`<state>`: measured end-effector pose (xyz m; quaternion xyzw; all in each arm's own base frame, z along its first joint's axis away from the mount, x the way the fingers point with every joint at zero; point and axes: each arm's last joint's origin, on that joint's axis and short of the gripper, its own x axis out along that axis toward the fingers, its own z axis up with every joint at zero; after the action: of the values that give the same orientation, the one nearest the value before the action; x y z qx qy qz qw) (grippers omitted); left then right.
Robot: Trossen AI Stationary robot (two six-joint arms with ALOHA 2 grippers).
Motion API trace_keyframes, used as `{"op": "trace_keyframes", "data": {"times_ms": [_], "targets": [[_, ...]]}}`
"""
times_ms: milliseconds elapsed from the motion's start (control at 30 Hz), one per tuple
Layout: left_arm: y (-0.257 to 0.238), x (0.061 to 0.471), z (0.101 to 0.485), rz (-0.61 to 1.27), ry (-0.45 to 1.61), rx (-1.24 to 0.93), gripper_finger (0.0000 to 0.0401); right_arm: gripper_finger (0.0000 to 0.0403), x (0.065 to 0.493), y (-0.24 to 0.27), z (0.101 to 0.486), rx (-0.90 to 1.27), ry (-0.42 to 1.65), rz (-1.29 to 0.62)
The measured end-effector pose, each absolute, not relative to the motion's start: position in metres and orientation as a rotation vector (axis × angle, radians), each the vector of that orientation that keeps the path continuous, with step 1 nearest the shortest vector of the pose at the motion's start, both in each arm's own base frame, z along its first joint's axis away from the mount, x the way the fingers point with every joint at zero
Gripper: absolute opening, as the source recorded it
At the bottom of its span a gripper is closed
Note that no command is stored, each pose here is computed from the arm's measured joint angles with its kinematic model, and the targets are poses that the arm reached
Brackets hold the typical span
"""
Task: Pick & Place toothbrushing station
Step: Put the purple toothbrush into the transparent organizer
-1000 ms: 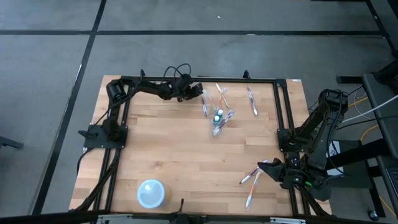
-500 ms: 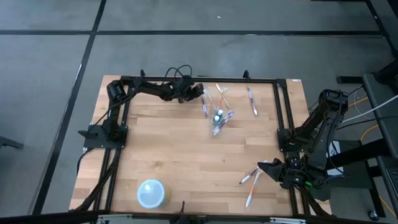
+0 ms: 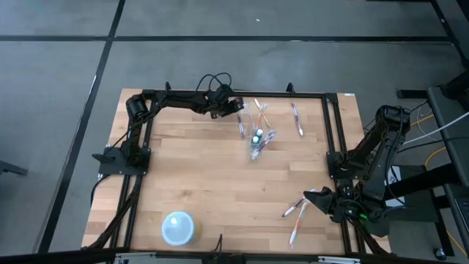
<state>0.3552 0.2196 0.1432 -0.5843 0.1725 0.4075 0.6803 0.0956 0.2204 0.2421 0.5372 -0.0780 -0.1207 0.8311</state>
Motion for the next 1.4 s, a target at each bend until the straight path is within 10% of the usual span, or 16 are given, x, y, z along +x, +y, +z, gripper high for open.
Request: {"op": "trace_keyframes", "data": {"times_ms": [1400], "targets": [[0.245, 0.374, 0.171, 0.972, 0.713, -1.330, 0.0089, 0.0142, 0.096, 0.221, 0.246, 1.157, -0.168, -0.255]]}}
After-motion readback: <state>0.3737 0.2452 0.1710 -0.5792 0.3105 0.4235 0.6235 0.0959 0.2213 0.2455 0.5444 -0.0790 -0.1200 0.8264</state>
